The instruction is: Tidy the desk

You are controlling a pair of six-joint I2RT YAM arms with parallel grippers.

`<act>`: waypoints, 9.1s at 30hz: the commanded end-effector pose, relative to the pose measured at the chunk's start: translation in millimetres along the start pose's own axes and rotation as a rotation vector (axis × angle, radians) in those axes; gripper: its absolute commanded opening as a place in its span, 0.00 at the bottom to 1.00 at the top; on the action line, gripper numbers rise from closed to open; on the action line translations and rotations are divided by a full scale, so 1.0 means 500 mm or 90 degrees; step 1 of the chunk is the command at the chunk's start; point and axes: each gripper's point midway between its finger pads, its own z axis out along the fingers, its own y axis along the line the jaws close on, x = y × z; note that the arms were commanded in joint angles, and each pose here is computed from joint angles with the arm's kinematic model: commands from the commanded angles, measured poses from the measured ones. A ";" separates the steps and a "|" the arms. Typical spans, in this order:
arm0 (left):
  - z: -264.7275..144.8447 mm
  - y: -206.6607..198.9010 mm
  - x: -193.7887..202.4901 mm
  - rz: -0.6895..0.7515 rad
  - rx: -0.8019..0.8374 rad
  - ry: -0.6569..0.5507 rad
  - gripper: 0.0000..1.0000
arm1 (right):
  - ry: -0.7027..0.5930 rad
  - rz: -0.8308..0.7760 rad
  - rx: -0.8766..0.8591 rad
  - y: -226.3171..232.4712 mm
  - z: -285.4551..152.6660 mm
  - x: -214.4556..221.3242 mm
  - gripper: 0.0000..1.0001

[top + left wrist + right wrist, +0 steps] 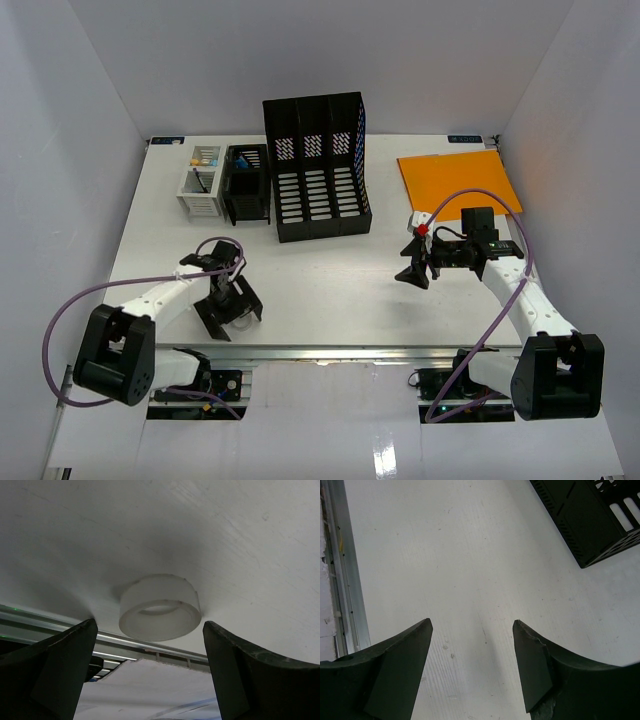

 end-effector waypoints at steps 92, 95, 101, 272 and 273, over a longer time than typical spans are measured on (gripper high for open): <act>-0.560 -0.349 -0.344 0.300 0.490 -0.653 0.98 | 0.017 0.191 0.344 -0.207 -0.051 0.018 0.80; -0.473 -0.310 -0.240 0.337 0.566 -0.578 0.98 | 0.034 0.232 0.499 -0.309 -0.089 0.005 0.90; -0.405 -0.256 -0.109 0.338 0.672 -0.481 0.98 | 0.130 0.253 0.657 -0.468 -0.077 -0.004 0.90; -0.241 -0.888 0.238 0.408 0.860 0.053 0.00 | 0.194 -0.137 0.268 0.022 -0.133 -0.010 0.72; -0.247 -0.887 0.238 0.427 0.859 0.037 0.00 | 0.202 -0.155 0.275 0.016 -0.142 -0.017 0.81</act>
